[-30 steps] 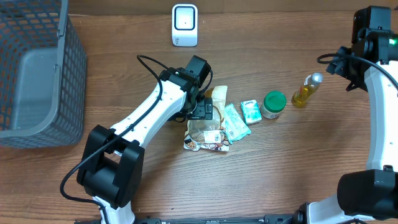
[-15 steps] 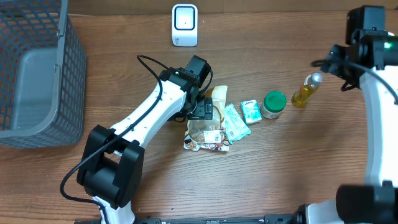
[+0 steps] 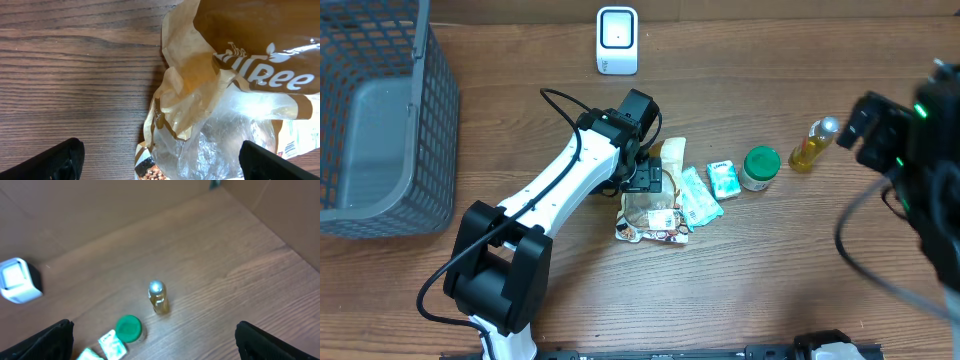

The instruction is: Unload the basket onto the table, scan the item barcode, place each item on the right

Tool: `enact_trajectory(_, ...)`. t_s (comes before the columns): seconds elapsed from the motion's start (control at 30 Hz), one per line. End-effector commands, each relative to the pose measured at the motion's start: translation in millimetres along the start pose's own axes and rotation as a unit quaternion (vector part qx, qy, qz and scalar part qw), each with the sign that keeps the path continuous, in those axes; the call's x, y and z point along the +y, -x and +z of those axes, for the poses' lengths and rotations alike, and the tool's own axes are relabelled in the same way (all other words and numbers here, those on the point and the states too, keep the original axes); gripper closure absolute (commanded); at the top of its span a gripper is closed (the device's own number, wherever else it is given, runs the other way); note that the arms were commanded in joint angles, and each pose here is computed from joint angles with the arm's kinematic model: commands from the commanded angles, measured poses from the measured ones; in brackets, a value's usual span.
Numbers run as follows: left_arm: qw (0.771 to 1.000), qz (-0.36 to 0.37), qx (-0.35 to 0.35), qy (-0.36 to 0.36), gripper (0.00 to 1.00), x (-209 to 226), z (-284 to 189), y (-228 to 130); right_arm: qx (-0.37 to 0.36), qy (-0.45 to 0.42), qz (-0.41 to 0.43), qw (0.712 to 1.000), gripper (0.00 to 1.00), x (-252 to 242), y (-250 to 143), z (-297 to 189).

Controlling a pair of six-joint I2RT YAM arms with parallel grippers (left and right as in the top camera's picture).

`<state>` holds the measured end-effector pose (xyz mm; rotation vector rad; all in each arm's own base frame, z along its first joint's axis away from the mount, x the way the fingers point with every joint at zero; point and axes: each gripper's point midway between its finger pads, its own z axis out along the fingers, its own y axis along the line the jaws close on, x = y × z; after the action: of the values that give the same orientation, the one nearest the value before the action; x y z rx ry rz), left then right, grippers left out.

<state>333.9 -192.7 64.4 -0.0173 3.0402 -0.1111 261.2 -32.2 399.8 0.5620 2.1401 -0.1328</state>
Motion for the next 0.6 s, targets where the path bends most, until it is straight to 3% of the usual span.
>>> enact_trajectory(0.0,1.0,-0.008,-0.002,0.007,0.0,3.0,1.7,-0.2,-0.038,0.019,0.02,0.999,0.0,-12.6,2.7,-31.0)
enact_trajectory(0.57,1.0,-0.008,-0.002,0.007,0.0,3.0,1.7,-0.2,-0.052,0.109,-0.019,0.993,0.0,-7.3,-27.0,-72.7)
